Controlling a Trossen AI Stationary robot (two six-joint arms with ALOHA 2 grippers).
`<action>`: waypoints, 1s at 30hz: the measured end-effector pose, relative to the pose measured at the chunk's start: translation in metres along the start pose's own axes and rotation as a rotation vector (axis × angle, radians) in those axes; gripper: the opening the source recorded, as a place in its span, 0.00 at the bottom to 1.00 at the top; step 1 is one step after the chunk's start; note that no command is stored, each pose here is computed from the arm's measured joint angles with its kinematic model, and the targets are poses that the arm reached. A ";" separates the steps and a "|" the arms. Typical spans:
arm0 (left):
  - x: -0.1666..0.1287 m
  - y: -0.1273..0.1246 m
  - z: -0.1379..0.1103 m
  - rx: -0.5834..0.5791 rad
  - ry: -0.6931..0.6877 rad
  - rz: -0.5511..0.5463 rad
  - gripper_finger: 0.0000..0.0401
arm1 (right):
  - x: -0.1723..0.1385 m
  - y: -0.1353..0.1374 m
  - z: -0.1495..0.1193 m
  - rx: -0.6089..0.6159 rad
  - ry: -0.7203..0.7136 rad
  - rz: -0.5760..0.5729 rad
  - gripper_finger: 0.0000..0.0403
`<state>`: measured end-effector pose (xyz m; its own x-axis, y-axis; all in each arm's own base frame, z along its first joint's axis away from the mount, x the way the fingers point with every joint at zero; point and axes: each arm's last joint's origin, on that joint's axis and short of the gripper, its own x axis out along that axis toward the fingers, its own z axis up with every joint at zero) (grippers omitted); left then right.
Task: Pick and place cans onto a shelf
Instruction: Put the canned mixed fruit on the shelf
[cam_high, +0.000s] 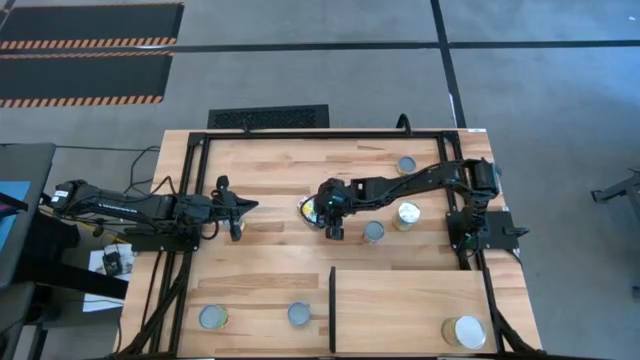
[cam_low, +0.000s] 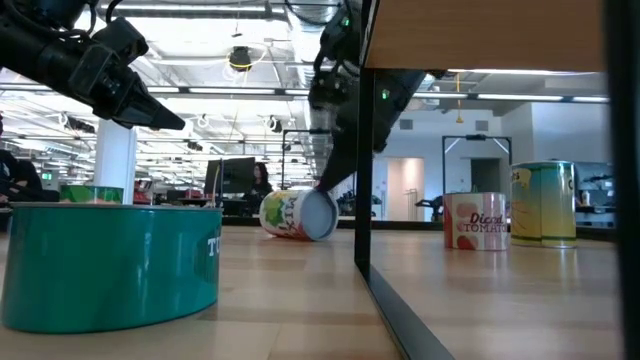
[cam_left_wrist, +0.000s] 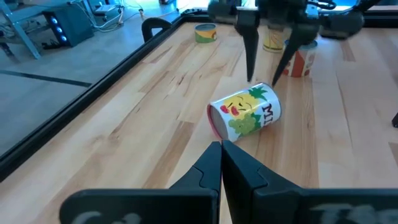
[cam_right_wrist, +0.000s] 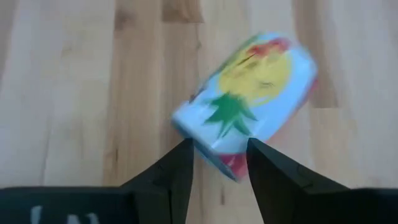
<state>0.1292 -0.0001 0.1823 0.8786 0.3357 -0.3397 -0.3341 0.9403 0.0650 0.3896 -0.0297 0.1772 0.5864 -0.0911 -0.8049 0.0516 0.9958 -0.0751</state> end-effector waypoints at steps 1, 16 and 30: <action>0.000 0.000 0.000 0.000 0.000 0.000 0.00 | 0.003 0.001 -0.002 -0.001 0.018 0.002 0.44; 0.000 0.000 0.000 0.007 0.001 0.000 0.00 | 0.007 -0.001 0.010 0.016 -0.055 -0.043 0.42; 0.000 0.000 0.001 0.003 -0.007 -0.001 0.00 | -0.007 0.019 0.021 -0.208 -0.124 -0.195 0.46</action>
<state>0.1295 -0.0002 0.1830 0.8815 0.3350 -0.3328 -0.3320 0.9408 0.0678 0.4036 -0.0101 0.1936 0.6762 -0.2663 -0.6869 0.0132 0.9366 -0.3501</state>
